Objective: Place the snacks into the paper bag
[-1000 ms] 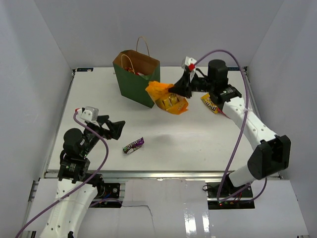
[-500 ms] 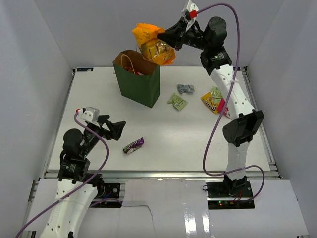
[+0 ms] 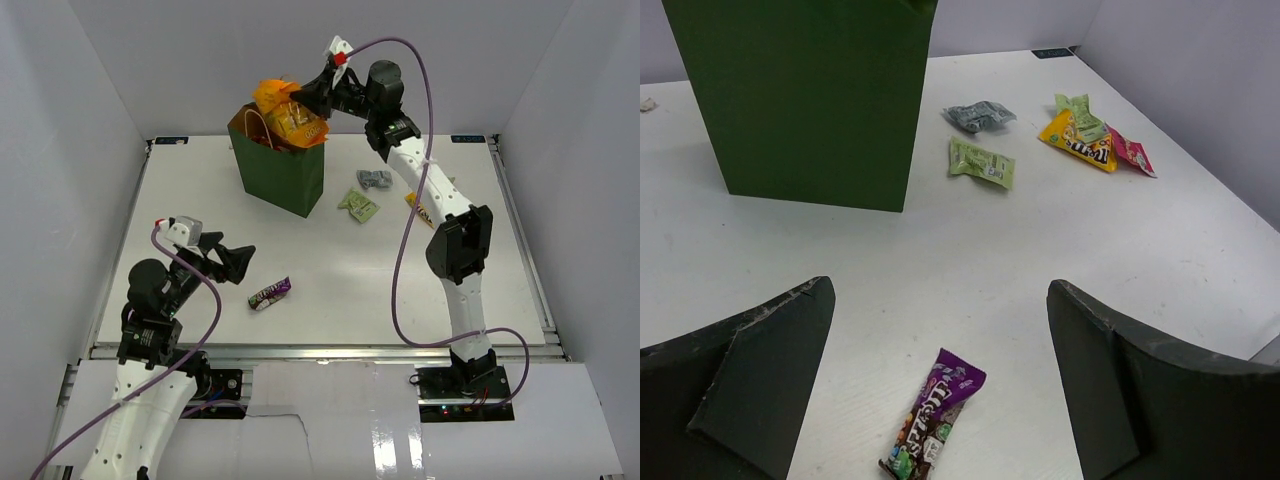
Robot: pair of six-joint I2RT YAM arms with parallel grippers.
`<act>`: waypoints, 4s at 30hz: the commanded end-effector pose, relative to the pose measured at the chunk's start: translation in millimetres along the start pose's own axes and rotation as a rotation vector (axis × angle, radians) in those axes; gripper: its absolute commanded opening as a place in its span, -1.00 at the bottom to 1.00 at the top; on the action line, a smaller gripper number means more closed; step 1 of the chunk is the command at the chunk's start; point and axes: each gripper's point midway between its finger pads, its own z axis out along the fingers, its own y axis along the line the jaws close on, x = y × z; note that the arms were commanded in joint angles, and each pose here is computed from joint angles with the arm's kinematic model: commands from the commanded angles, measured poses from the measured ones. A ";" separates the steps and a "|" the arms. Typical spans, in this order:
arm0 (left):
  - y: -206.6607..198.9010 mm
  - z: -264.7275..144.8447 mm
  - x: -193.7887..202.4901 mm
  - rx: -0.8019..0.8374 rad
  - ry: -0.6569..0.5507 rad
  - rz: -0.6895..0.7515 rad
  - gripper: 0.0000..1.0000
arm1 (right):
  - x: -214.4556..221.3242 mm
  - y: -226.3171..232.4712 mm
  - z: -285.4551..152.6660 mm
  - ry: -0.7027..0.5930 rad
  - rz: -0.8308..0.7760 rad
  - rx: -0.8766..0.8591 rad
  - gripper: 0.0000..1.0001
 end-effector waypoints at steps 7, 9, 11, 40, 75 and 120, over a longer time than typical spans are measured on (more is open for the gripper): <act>-10.4 5.2 9.0 0.081 0.020 0.005 0.96 | -33.5 -30.0 5.1 -0.109 -0.183 0.207 -0.74; -12.9 6.5 11.2 0.100 0.024 0.002 0.96 | -24.6 -29.6 7.2 -0.097 -0.173 0.215 -0.59; -15.2 8.3 14.8 0.119 0.034 -0.010 0.96 | -24.5 -27.5 7.9 -0.095 -0.170 0.216 -0.19; -18.8 54.0 134.8 -0.045 0.576 -0.014 0.93 | 153.3 242.8 -290.6 0.603 0.144 -0.267 0.82; -5.0 54.2 244.1 -0.274 1.060 0.438 0.01 | 155.0 239.1 -320.1 0.620 -0.045 -0.146 0.89; -9.1 318.0 -170.6 -0.138 -0.335 -0.090 -0.48 | 142.4 242.2 -320.8 0.573 -0.092 -0.128 0.89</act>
